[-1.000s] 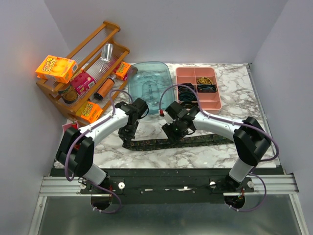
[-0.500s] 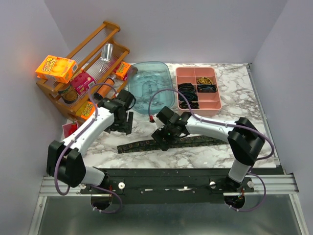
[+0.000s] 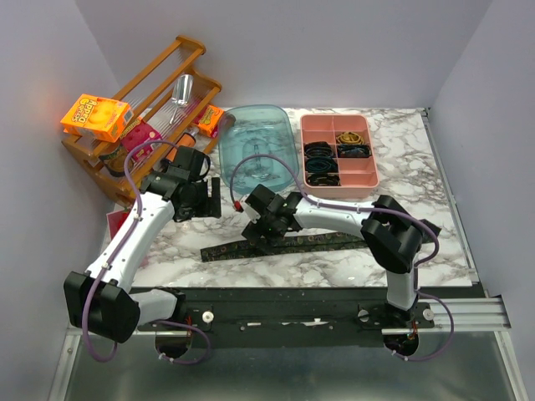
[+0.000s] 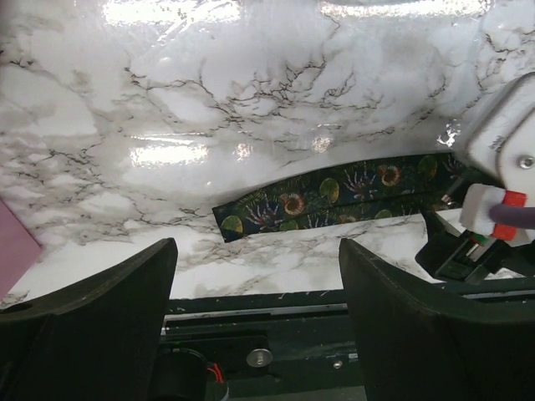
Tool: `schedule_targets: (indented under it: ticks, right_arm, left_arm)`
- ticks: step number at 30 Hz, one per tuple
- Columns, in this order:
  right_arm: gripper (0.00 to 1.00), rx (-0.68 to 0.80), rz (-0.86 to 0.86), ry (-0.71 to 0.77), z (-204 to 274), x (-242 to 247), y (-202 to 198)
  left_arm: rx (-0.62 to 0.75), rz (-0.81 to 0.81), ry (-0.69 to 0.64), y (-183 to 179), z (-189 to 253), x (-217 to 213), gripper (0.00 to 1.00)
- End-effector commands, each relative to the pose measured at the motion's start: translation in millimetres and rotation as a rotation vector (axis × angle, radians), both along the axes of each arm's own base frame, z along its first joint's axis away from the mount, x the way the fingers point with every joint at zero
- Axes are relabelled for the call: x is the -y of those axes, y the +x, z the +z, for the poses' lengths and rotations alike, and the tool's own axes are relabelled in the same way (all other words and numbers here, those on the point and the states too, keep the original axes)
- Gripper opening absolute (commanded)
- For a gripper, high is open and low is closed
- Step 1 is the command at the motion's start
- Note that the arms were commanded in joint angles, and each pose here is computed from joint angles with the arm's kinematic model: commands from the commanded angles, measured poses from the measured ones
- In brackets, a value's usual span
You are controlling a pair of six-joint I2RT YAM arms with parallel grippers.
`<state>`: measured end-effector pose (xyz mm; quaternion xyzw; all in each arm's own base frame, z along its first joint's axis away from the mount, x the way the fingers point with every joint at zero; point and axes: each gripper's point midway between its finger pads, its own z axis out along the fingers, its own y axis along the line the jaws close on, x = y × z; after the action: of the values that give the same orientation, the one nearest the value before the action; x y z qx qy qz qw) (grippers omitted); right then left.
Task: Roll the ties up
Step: Flatten out the tie at the center of the board.
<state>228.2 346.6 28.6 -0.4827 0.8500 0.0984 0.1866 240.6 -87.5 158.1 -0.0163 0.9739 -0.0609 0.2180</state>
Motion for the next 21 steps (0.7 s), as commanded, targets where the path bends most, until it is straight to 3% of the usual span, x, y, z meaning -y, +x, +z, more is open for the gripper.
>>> schedule_targets:
  ticks: [1, 6, 12, 15, 16, 21]
  right_arm:
    - [0.92, 0.026, 0.055, -0.018, -5.0, -5.7, 1.0]
    - [0.90, -0.028, 0.073, -0.002, -10.8, -6.3, -11.2]
    - [0.79, -0.031, 0.070, 0.024, -8.1, -5.1, -17.5]
    - [0.54, -0.030, 0.065, 0.026, -9.4, -3.7, -18.2]
    - [0.41, -0.026, 0.063, 0.023, -10.1, -3.3, -18.1]
    - [0.41, -0.004, 0.056, 0.023, -7.1, -1.2, -17.2]
  left_arm:
    - [0.001, -0.037, -0.040, -0.2, -0.6, 6.1, 0.88]
    - [0.001, -0.030, -0.037, -0.2, -2.6, 3.3, 0.88]
    - [0.008, -0.021, -0.029, 0.8, -2.9, -0.8, 0.87]
    - [0.004, -0.012, -0.022, -0.2, -4.4, -3.3, 0.87]
    - [0.008, -0.010, -0.024, -0.2, -3.7, -3.7, 0.87]
    - [0.001, -0.001, -0.015, -2.6, -6.6, -7.6, 0.87]
